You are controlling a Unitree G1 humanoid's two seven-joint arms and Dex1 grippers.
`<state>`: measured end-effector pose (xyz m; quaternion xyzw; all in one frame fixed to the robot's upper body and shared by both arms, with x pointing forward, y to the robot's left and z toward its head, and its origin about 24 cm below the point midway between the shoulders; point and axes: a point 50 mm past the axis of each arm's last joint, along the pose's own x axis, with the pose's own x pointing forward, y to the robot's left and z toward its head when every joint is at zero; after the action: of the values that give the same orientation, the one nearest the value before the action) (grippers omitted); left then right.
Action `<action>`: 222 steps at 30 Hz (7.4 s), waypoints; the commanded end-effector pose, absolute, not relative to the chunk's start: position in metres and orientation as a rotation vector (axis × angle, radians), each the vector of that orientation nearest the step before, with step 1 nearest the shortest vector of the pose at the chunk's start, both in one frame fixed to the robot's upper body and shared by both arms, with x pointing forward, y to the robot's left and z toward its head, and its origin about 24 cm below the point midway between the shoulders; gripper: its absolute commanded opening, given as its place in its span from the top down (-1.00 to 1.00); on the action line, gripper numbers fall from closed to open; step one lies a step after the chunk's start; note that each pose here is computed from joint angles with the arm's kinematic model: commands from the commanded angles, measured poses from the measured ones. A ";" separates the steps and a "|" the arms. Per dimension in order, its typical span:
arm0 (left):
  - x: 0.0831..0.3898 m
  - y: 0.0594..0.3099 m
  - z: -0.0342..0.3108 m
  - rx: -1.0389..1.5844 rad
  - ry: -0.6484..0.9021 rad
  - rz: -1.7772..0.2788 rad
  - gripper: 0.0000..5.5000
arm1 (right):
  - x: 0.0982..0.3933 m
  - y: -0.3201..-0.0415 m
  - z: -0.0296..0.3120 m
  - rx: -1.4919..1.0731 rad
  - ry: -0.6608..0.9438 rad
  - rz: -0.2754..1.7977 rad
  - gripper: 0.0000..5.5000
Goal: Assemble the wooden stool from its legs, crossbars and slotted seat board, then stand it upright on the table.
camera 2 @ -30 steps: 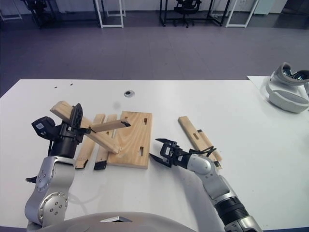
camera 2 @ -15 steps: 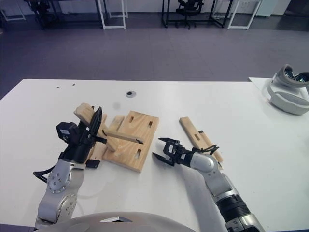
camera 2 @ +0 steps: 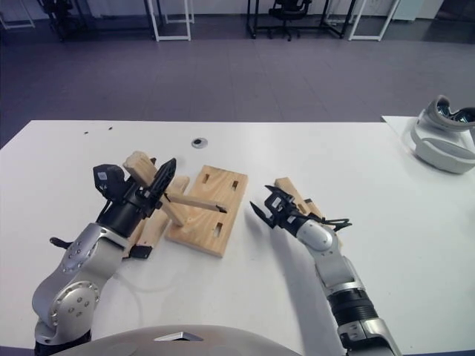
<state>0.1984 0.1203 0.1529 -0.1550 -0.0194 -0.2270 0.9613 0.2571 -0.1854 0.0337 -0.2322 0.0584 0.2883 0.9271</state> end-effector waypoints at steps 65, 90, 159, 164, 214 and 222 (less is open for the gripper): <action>0.292 0.137 0.207 0.318 -0.418 -0.831 0.24 | 0.322 -0.101 0.259 0.944 -0.290 0.949 -0.19; 0.228 0.184 0.077 0.270 0.211 -0.556 -0.47 | 0.213 -0.218 0.132 0.893 -0.060 0.230 0.64; 0.218 0.052 0.108 -0.007 0.213 -0.900 -0.47 | 0.220 -0.127 0.112 0.109 0.311 0.639 -0.07; 0.225 0.045 0.111 -0.002 0.210 -0.904 -0.47 | 0.214 -0.107 0.115 0.091 0.322 0.812 -0.07; 0.272 0.121 0.146 -0.012 -0.043 -0.857 -0.47 | 0.249 -0.143 0.185 0.235 0.036 0.938 -0.07; 0.283 0.206 0.233 0.110 -0.302 -0.695 -0.47 | 0.320 -0.209 0.208 0.318 -0.158 0.680 -0.07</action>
<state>0.2836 0.1816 0.2208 0.0120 -0.1386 -0.3681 0.9193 0.3009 -0.2026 0.2283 0.1725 -0.1141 0.3659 0.9074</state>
